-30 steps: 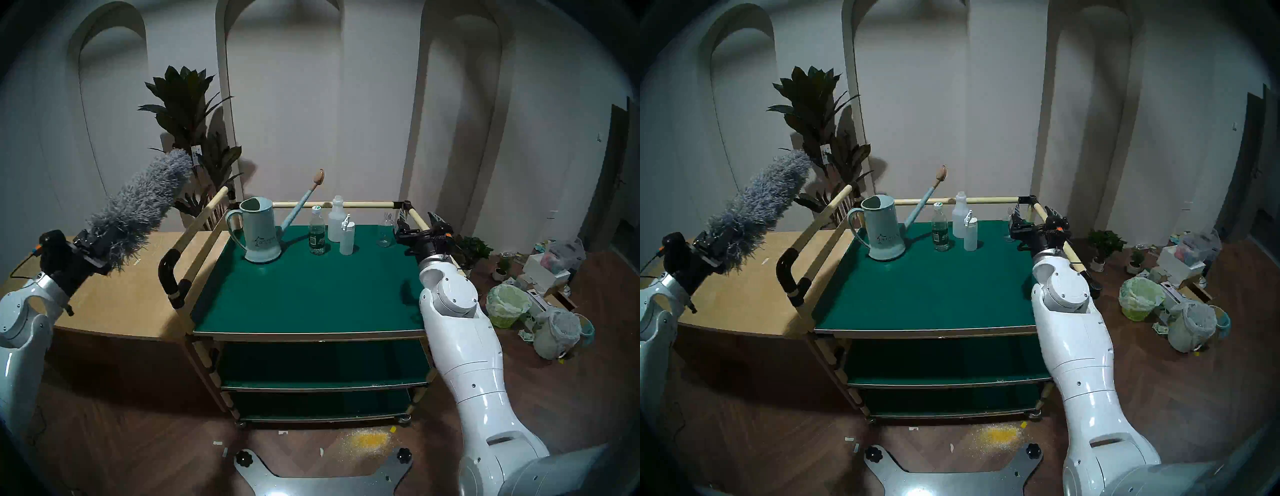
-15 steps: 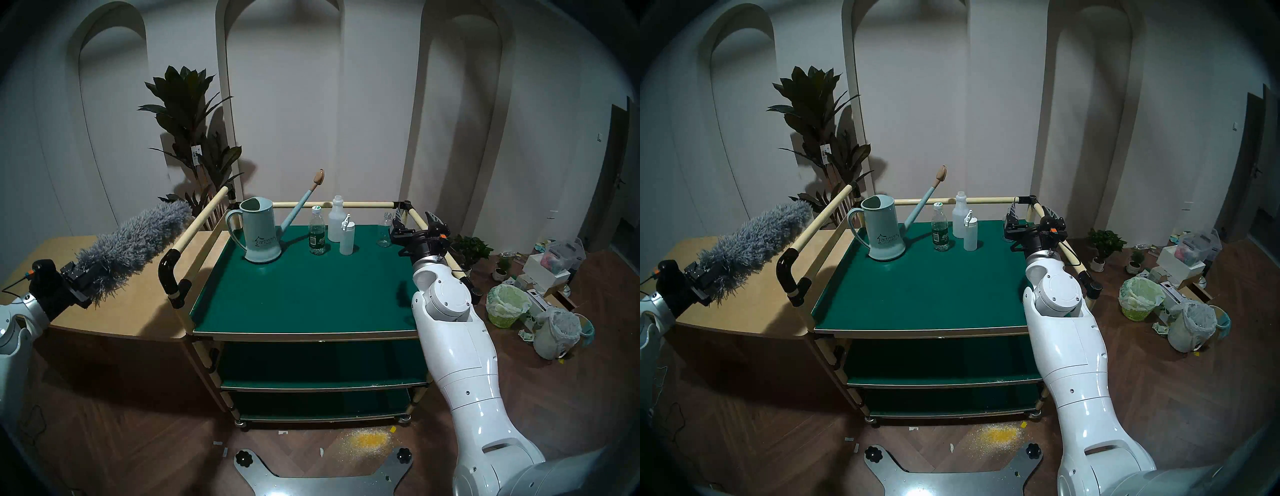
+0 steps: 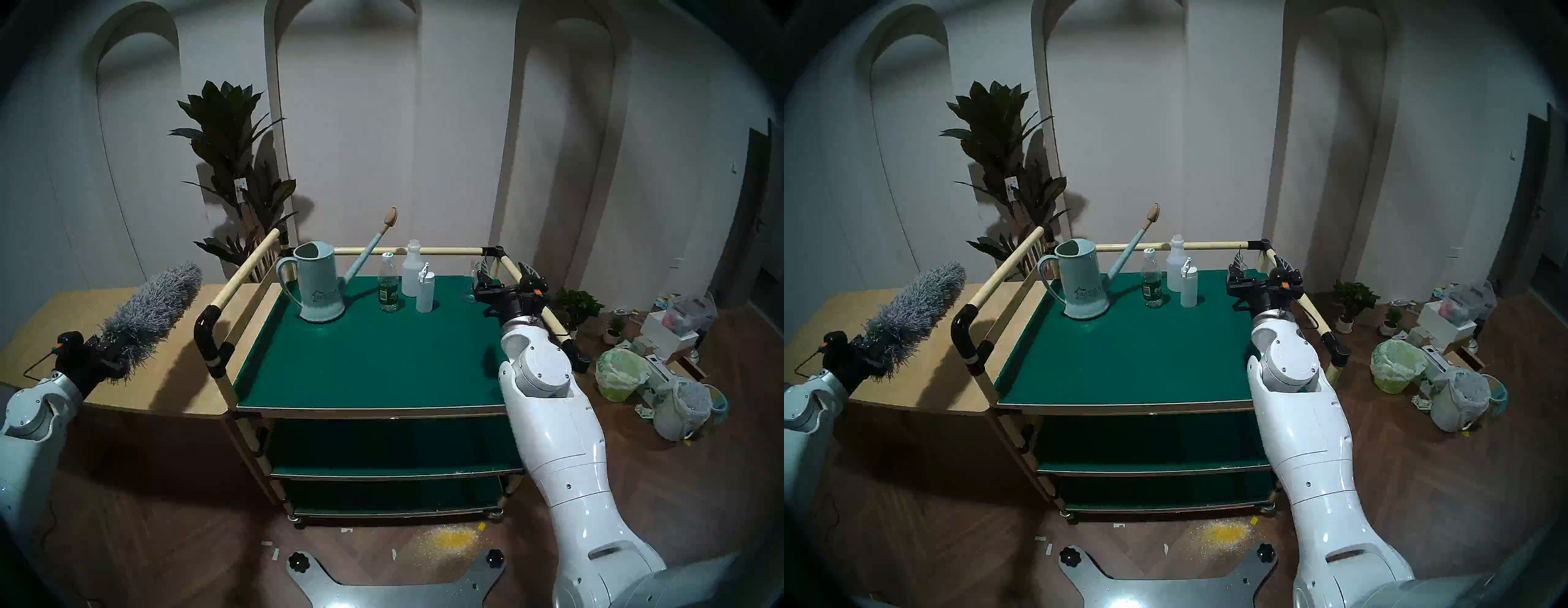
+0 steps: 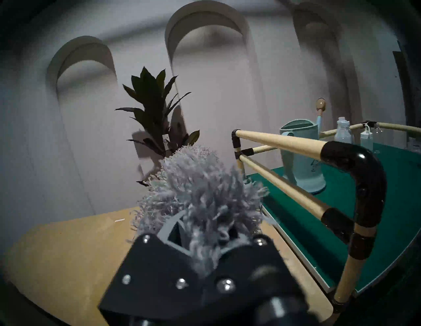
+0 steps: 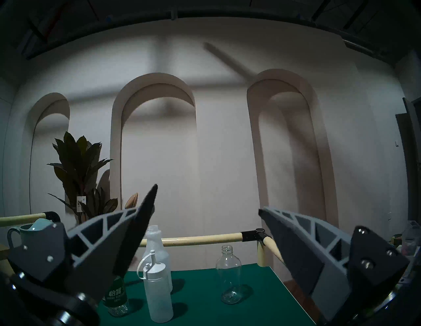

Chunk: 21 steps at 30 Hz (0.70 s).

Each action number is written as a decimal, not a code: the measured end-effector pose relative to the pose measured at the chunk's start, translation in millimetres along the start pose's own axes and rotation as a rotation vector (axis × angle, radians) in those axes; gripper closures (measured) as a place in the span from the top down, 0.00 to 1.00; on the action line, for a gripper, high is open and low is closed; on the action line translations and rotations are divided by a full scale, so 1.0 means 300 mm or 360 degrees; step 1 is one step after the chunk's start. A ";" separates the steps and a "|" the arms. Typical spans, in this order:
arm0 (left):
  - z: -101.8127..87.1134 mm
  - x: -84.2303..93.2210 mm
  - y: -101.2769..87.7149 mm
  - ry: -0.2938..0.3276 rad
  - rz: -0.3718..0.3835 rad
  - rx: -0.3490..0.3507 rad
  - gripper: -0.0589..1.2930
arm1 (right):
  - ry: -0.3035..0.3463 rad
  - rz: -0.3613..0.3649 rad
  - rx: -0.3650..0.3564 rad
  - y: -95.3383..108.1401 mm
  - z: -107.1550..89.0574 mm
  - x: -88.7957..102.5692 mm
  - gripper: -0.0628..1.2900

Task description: Dust the shelf with the duster

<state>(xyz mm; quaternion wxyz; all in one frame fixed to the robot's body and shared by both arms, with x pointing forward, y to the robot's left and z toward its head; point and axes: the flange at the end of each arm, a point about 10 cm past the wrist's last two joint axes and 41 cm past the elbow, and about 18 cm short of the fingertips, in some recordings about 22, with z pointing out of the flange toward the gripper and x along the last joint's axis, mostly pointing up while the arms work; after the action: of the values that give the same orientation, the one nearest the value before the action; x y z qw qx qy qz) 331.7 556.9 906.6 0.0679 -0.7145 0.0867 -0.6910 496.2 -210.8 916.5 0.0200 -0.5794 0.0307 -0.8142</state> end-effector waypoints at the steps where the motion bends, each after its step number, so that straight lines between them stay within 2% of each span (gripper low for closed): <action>1: 0.004 -0.008 0.002 -0.0002 -0.0005 0.0003 0.04 | 0.0001 -0.0002 -0.0002 -0.001 0.000 0.001 0.98; 7: 0.026 -0.081 0.035 0.0006 -0.0040 -0.0008 0.04 | 0.0012 -0.0024 -0.0022 -0.004 0.000 0.009 0.98; 9: 0.033 -0.132 0.066 0.0011 -0.0078 -0.0020 0.04 | 0.0019 -0.0038 -0.0033 -0.007 0.000 0.014 0.98; 15: 0.040 -0.236 0.133 -0.0016 -0.0141 -0.0039 0.04 | 0.0037 -0.0055 -0.0041 -0.023 0.000 0.029 0.98; 21: 0.051 -0.297 0.162 -0.0032 -0.0181 0.0002 0.04 | 0.0061 -0.0060 -0.0038 -0.042 0.002 0.047 0.98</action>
<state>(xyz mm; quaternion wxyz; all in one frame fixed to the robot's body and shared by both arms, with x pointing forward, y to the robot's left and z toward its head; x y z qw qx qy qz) 342.8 528.6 808.6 0.0299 -0.7250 0.0449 -0.6867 492.2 -199.1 930.8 -0.0028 -0.5645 0.0299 -0.8249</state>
